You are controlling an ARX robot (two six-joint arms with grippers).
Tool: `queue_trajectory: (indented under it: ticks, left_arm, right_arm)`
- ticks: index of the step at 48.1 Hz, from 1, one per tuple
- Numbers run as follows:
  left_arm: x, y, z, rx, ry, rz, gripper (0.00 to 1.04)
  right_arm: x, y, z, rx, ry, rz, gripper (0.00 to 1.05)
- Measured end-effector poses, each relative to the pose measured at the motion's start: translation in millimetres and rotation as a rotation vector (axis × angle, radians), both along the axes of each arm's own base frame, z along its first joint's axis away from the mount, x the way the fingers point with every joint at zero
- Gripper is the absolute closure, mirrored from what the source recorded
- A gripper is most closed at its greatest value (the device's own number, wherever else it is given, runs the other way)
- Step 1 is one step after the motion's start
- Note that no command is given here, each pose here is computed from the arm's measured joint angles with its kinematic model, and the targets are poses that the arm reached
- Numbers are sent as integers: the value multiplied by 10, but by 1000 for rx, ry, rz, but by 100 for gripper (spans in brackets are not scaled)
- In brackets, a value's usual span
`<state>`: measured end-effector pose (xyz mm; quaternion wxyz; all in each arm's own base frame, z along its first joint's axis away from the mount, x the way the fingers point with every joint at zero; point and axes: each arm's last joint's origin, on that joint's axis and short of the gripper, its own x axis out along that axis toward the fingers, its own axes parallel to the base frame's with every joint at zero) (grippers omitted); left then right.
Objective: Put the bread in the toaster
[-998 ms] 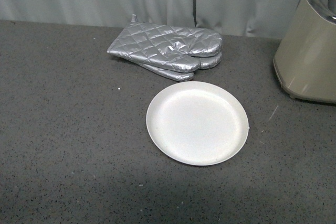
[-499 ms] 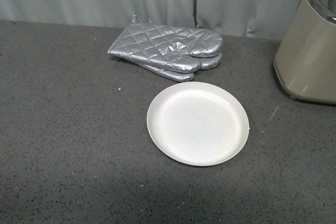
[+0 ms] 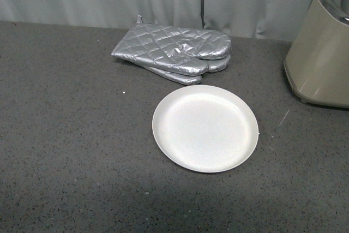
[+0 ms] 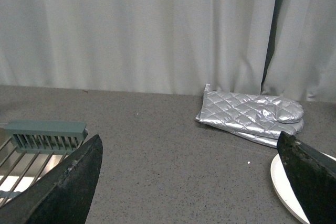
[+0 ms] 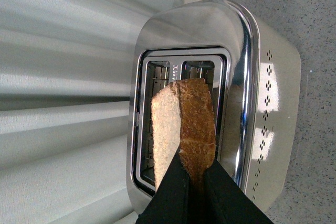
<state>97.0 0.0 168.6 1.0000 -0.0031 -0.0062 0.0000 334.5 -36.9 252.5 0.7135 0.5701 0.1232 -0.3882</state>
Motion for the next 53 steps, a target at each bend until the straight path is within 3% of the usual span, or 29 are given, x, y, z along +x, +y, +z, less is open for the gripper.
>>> queue_trajectory:
  ticks: [53]
  left_arm:
    - [0, 0, 0, 0, 0, 0, 7]
  right_arm:
    - [-102, -203, 110, 48, 3, -60, 103]
